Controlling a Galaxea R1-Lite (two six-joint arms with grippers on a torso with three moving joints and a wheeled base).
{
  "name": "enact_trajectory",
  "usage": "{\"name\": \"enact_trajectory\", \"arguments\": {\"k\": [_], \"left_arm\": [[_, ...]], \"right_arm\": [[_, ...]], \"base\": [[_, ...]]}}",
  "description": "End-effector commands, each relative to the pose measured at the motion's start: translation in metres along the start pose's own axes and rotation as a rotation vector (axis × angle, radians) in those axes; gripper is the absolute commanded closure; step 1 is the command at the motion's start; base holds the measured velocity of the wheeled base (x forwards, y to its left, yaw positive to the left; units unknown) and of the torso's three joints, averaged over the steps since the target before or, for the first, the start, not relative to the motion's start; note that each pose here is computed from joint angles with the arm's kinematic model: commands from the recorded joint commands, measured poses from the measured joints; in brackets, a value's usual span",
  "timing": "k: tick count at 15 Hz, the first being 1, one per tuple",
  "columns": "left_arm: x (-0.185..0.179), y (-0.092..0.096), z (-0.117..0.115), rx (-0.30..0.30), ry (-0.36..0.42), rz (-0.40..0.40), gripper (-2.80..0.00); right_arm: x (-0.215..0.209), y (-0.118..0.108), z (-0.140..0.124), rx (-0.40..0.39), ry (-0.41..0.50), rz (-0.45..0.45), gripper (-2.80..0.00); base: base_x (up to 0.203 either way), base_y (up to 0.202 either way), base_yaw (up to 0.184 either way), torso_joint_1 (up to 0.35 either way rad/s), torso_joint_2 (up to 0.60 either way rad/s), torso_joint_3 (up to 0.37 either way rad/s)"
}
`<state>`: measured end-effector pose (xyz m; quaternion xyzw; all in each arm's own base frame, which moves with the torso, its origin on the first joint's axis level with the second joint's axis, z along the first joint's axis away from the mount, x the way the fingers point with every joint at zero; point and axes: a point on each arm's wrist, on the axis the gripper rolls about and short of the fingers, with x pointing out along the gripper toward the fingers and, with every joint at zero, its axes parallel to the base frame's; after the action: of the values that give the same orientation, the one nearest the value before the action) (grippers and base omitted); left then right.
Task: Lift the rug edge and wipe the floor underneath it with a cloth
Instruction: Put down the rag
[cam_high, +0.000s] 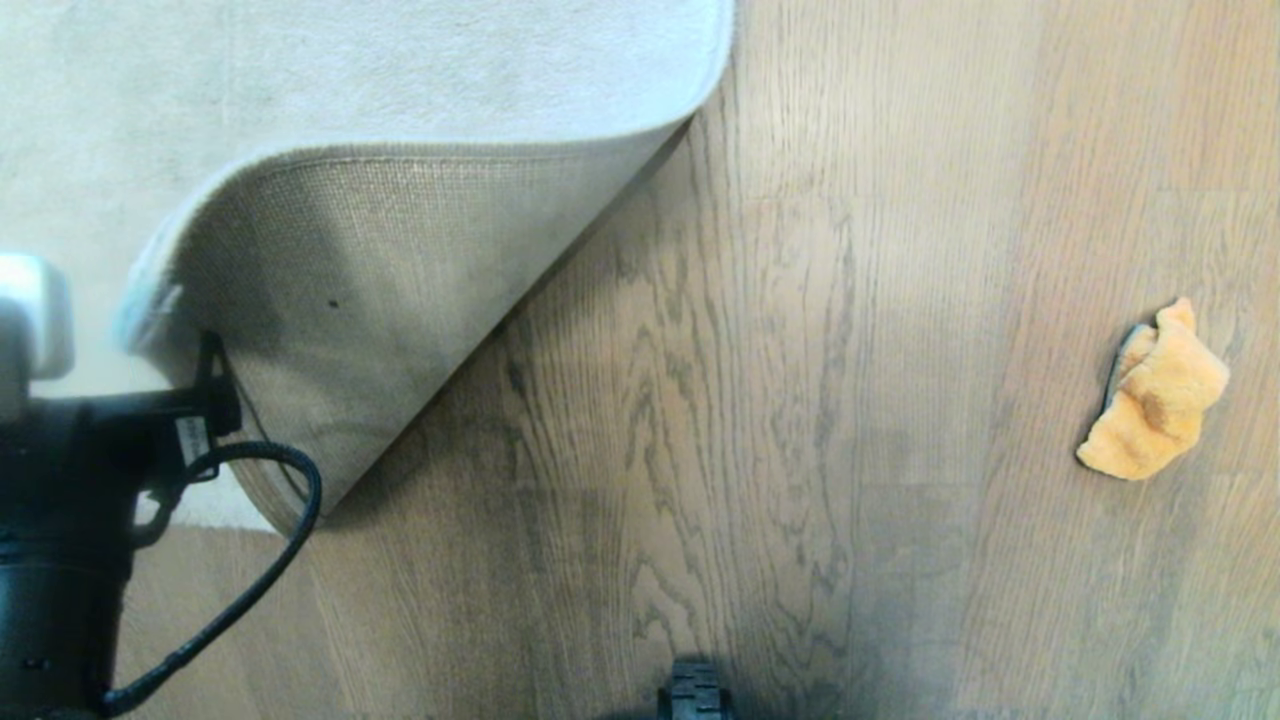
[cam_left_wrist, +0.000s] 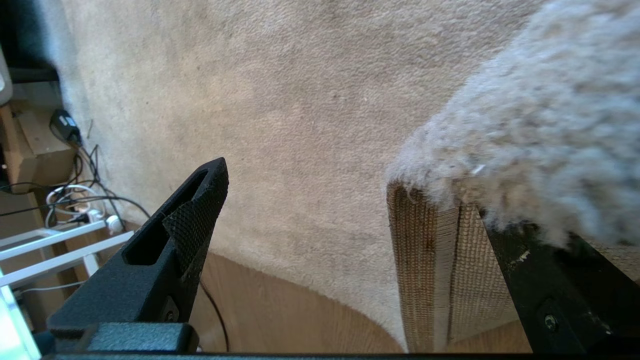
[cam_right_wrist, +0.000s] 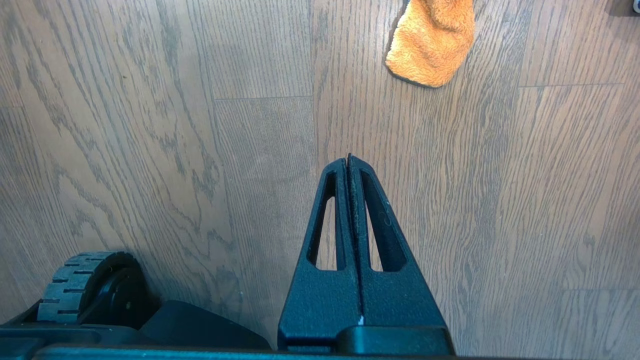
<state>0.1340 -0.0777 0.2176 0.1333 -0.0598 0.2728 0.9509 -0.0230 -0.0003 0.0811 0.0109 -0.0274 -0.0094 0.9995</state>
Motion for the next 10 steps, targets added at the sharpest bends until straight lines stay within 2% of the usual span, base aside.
{"name": "enact_trajectory", "arguments": {"k": [1,10], "left_arm": [[-0.004,0.006,0.007,-0.055,-0.02,-0.004,-2.8],[-0.023,0.023,0.025,-0.205,-0.074,-0.105,-2.8]], "right_arm": [[0.0,0.0,0.0,0.0,0.001,0.0,0.0],[0.0,0.0,0.0,0.0,0.001,-0.001,0.0]], "base": [[0.0,0.0,0.0,0.0,0.0,0.0],[0.0,0.0,0.0,0.0,0.0,0.0]]}}
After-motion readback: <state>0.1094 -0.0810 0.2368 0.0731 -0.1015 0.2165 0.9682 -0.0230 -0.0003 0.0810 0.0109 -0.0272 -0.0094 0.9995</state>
